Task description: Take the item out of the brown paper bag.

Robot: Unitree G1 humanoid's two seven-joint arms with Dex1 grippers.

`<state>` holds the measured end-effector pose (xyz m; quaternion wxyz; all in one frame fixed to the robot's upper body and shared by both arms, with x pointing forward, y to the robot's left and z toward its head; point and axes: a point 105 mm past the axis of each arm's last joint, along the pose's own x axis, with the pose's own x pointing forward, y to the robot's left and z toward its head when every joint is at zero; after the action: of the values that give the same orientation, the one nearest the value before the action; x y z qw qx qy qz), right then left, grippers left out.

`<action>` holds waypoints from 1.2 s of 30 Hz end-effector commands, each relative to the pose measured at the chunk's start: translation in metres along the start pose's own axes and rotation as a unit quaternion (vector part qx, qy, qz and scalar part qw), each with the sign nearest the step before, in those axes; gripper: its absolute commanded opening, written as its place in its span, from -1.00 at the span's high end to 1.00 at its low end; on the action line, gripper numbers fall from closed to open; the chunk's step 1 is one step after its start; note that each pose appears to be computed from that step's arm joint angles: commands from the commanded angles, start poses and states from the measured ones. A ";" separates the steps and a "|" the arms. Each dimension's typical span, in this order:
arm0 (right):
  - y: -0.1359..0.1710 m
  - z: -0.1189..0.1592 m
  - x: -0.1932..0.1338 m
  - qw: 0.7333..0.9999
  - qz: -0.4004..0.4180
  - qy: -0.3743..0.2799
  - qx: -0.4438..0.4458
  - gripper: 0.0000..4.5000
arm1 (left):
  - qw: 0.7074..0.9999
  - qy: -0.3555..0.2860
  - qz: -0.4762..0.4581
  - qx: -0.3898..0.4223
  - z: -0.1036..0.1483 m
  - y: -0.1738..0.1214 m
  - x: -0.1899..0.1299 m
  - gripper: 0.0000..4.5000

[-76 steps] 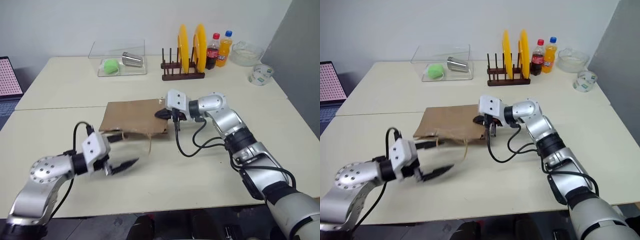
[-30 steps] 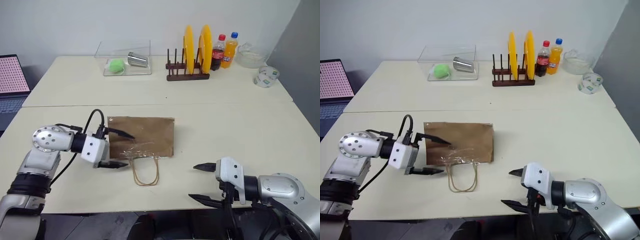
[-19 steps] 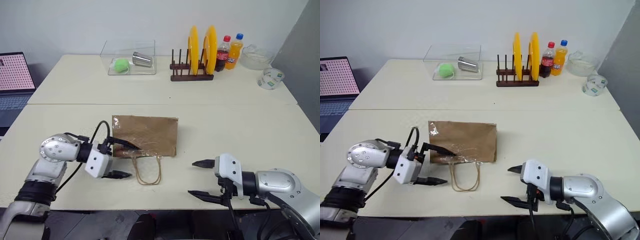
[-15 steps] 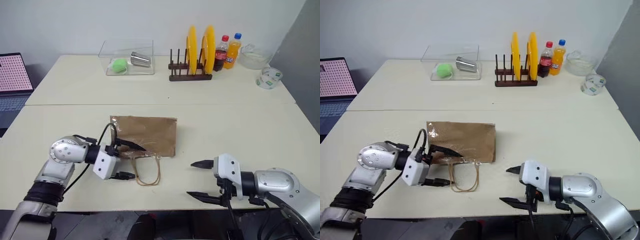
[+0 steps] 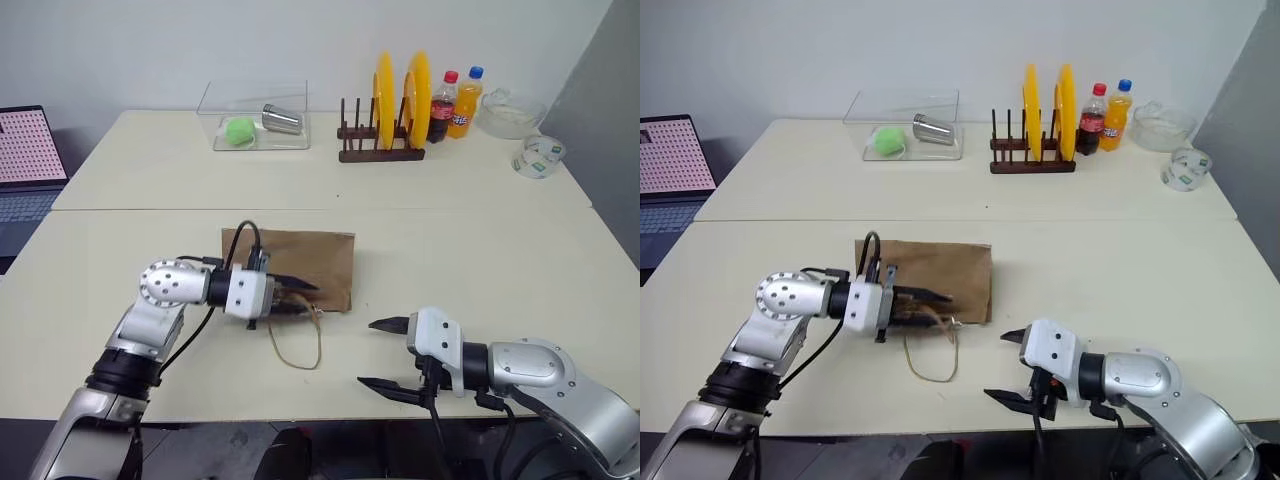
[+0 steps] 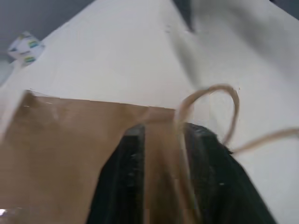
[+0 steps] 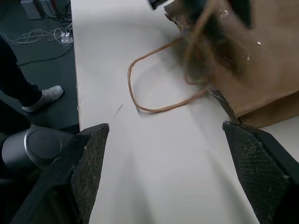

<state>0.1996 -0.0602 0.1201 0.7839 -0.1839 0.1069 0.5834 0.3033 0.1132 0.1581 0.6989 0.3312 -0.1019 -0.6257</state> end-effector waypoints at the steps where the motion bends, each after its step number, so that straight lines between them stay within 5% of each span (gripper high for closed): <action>1: 0.004 0.007 0.009 1.000 0.014 -0.005 -0.014 -0.83 | 0.998 -0.031 0.046 -0.016 0.026 0.030 0.006 0.99; 9: -0.006 0.024 0.038 0.997 0.028 -0.025 -0.061 -0.83 | 0.996 -0.029 0.074 -0.029 0.032 0.057 0.007 0.99; 29: -0.010 0.033 0.070 0.978 0.079 -0.023 -0.191 -0.83 | 0.997 -0.017 0.073 -0.027 0.026 0.053 0.006 0.99; 32: -0.019 0.025 0.083 0.979 0.072 -0.005 -0.189 -0.55 | 0.997 -0.020 0.076 -0.027 0.026 0.054 0.007 1.00; 36: -0.034 -0.004 0.090 0.980 0.052 0.047 -0.186 0.08 | 0.994 -0.028 0.100 -0.039 0.029 0.063 0.007 1.00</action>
<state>0.2529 0.0116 0.0922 0.6987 -0.3247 0.0465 0.6358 0.3352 0.0962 0.1944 0.7561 0.2765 -0.0992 -0.5848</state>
